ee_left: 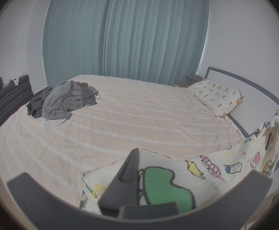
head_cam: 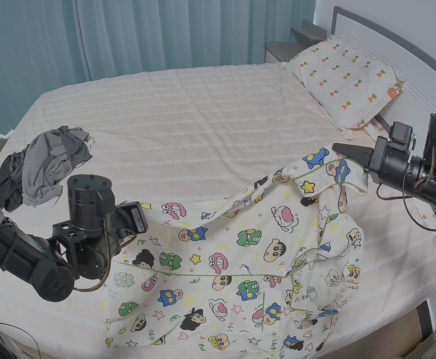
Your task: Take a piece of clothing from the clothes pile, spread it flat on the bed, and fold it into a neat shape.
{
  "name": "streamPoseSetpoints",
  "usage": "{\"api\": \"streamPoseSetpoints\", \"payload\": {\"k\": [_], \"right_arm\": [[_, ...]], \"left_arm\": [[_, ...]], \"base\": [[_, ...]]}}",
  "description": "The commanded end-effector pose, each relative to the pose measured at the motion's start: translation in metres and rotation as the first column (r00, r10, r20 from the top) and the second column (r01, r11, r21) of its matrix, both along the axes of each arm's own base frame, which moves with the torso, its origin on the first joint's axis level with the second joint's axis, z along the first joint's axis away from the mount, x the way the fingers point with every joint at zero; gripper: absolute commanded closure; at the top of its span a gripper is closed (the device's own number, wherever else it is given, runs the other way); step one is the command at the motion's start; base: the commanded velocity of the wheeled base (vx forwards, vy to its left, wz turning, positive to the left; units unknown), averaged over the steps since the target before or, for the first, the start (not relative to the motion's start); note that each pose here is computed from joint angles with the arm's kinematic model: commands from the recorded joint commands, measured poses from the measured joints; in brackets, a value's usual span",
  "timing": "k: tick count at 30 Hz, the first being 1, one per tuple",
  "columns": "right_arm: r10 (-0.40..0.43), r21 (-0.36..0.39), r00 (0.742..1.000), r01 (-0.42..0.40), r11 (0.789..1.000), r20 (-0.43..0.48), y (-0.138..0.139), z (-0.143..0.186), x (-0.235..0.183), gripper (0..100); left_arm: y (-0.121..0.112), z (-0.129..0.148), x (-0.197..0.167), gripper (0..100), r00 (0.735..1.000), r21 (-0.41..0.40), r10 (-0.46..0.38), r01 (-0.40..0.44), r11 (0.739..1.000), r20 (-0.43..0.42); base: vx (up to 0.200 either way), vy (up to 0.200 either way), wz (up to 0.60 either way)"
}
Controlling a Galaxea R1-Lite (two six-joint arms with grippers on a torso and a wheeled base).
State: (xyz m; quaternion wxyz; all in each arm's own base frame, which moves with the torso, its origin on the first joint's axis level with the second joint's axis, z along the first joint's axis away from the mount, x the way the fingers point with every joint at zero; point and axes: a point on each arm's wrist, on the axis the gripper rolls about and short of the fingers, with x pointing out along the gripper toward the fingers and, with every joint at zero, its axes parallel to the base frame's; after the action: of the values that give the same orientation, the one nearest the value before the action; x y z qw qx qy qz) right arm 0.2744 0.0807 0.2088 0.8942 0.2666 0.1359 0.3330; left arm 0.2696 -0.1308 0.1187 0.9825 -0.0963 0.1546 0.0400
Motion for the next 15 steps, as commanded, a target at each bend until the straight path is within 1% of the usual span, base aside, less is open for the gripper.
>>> {"api": "streamPoseSetpoints", "payload": {"k": [1,2,3,4,6,7,9,11,15], "right_arm": [[-0.001,-0.028,0.996,-0.001,1.000,-0.089,0.006,-0.032,0.024,100],[-0.003,-0.029,0.996,0.000,1.000,-0.092,0.006,-0.034,0.026,100],[-0.012,-0.031,0.995,0.009,0.999,-0.100,0.006,-0.044,0.035,100],[-0.012,-0.031,0.995,0.009,0.999,-0.101,0.006,-0.046,0.036,100],[-0.021,-0.018,0.997,0.020,1.000,-0.077,0.007,-0.062,0.051,100],[-0.021,-0.017,0.997,0.020,1.000,-0.074,0.007,-0.063,0.052,100],[-0.039,-0.009,0.998,0.039,0.999,-0.039,0.006,-0.082,0.073,100],[-0.050,-0.008,0.998,0.050,0.999,-0.039,0.008,-0.095,0.086,100],[-0.079,-0.019,0.995,0.078,0.997,-0.063,0.012,-0.120,0.110,100]], "left_arm": [[-0.003,-0.027,0.026,100,0.998,0.029,0.034,-0.033,0.999,-0.055],[-0.002,-0.029,0.028,100,0.998,0.031,0.037,-0.036,0.999,-0.058],[-0.003,-0.036,0.039,100,0.996,0.034,0.052,-0.050,0.998,-0.067],[-0.003,-0.037,0.040,100,0.996,0.034,0.052,-0.050,0.998,-0.067],[-0.005,-0.051,0.054,100,0.994,0.045,0.063,-0.060,0.997,-0.088],[-0.005,-0.051,0.055,100,0.994,0.045,0.065,-0.061,0.997,-0.088],[-0.009,-0.070,0.072,100,0.991,0.057,0.074,-0.068,0.996,-0.111],[-0.010,-0.081,0.086,100,0.990,0.059,0.087,-0.081,0.995,-0.113],[-0.004,-0.099,0.115,100,0.986,0.055,0.129,-0.123,0.991,-0.108]], "base": [[0.000,0.000,0.00],[0.000,0.000,0.00],[0.000,0.000,0.00],[0.000,0.000,0.00],[0.000,0.000,0.00],[0.000,0.000,0.00],[0.000,0.000,0.00],[0.000,0.000,0.00],[0.000,0.000,0.00]]}}
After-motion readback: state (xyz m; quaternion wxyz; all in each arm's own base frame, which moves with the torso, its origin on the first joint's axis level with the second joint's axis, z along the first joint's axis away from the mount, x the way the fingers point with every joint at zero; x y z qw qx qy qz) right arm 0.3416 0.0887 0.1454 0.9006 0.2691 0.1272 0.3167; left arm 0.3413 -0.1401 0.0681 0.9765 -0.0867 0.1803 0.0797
